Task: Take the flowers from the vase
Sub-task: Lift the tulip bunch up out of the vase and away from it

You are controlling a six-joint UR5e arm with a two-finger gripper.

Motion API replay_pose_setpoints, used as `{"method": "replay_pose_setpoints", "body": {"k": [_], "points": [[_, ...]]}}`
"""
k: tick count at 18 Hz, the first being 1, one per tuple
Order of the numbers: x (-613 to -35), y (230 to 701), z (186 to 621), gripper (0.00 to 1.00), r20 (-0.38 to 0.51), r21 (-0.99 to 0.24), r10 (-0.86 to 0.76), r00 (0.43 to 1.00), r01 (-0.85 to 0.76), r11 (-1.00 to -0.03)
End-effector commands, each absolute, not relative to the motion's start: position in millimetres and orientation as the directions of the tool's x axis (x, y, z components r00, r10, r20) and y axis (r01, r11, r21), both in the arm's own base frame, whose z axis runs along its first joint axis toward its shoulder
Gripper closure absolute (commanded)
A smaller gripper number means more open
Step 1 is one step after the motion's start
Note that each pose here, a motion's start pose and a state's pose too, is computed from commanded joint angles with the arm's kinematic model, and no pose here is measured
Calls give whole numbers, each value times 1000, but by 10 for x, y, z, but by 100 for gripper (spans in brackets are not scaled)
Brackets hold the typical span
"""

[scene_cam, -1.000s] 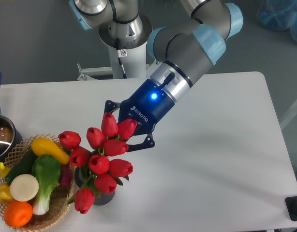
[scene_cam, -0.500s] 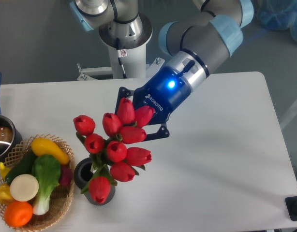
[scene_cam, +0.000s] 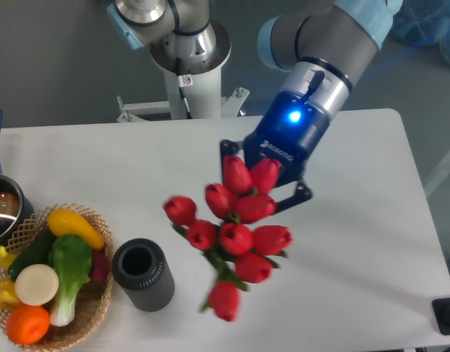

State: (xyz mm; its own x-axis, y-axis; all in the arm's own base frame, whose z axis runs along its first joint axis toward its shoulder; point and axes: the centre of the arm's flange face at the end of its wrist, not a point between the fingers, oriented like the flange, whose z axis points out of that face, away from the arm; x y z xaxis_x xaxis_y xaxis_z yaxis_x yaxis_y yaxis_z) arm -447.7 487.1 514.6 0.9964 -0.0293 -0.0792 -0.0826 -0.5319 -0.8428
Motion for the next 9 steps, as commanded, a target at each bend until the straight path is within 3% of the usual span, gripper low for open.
{"method": "replay_pose_setpoints", "body": {"k": [9], "points": [[-4506, 4442, 4465, 88, -325, -507, -12, 946, -185, -842]]}}
